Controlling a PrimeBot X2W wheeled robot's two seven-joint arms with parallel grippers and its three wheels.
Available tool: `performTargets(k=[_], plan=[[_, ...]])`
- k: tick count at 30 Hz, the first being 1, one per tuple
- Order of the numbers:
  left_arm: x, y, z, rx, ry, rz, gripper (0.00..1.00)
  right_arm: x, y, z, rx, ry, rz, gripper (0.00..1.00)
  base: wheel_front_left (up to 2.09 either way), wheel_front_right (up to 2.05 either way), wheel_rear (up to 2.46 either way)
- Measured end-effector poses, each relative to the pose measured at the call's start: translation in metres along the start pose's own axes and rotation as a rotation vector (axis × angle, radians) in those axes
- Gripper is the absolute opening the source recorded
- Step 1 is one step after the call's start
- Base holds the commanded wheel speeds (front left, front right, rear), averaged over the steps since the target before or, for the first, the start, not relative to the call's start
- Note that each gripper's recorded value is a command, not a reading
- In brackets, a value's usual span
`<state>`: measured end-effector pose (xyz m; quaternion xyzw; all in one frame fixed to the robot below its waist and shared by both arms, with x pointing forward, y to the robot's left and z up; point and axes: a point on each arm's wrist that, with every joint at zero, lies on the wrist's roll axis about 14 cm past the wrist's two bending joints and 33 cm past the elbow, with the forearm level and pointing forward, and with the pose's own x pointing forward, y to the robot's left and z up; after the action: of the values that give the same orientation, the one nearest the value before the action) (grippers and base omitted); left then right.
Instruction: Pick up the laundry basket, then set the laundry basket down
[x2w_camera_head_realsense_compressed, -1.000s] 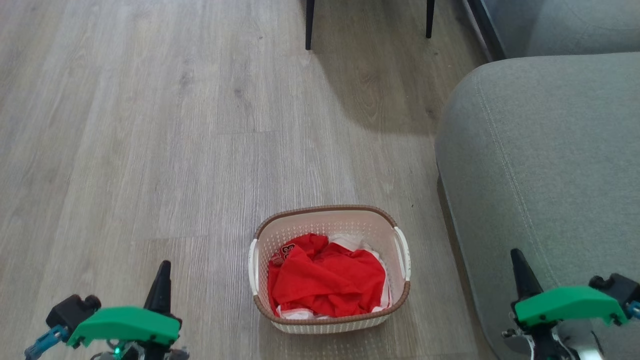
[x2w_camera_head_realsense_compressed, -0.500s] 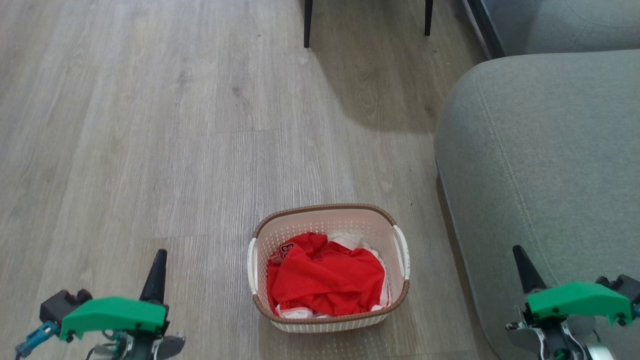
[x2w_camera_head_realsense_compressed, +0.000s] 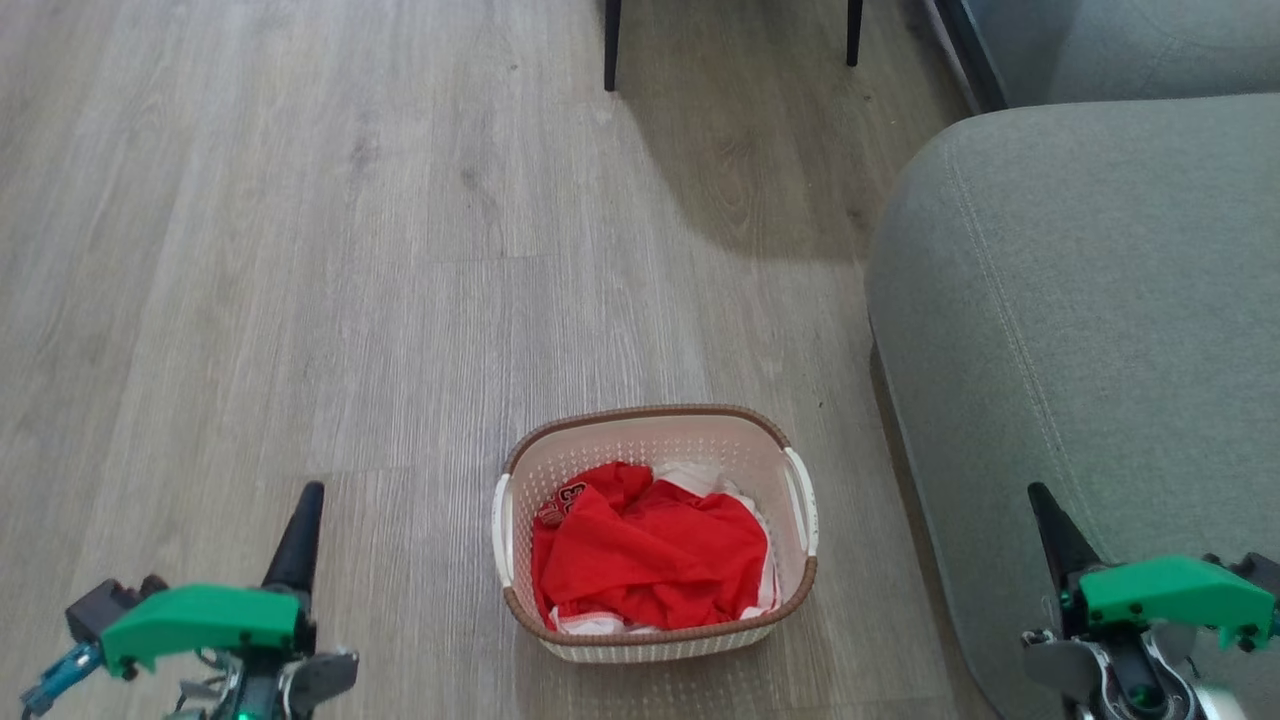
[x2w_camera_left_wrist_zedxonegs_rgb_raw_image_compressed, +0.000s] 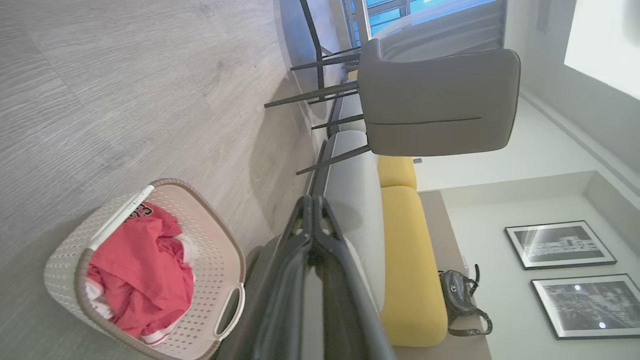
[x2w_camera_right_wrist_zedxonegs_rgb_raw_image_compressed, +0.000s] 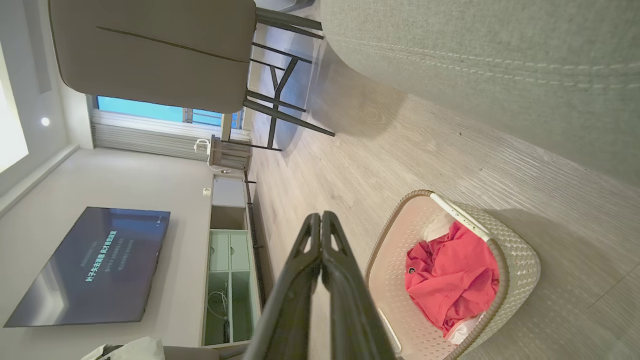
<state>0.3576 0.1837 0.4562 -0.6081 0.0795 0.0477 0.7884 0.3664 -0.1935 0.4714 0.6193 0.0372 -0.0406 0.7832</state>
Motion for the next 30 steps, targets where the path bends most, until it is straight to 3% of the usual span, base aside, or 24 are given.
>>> performTargets(k=[22,30], plan=[[0.011,-0.018,0.010,-0.246,-0.003,-0.080,0.00,0.005,0.003,0.009,0.243,-0.008,0.016,0.00,0.00,0.00,0.00],[0.011,-0.017,0.013,-0.260,-0.014,-0.081,0.00,0.007,0.006,0.011,0.252,-0.010,0.026,0.00,0.00,0.00,0.00]])
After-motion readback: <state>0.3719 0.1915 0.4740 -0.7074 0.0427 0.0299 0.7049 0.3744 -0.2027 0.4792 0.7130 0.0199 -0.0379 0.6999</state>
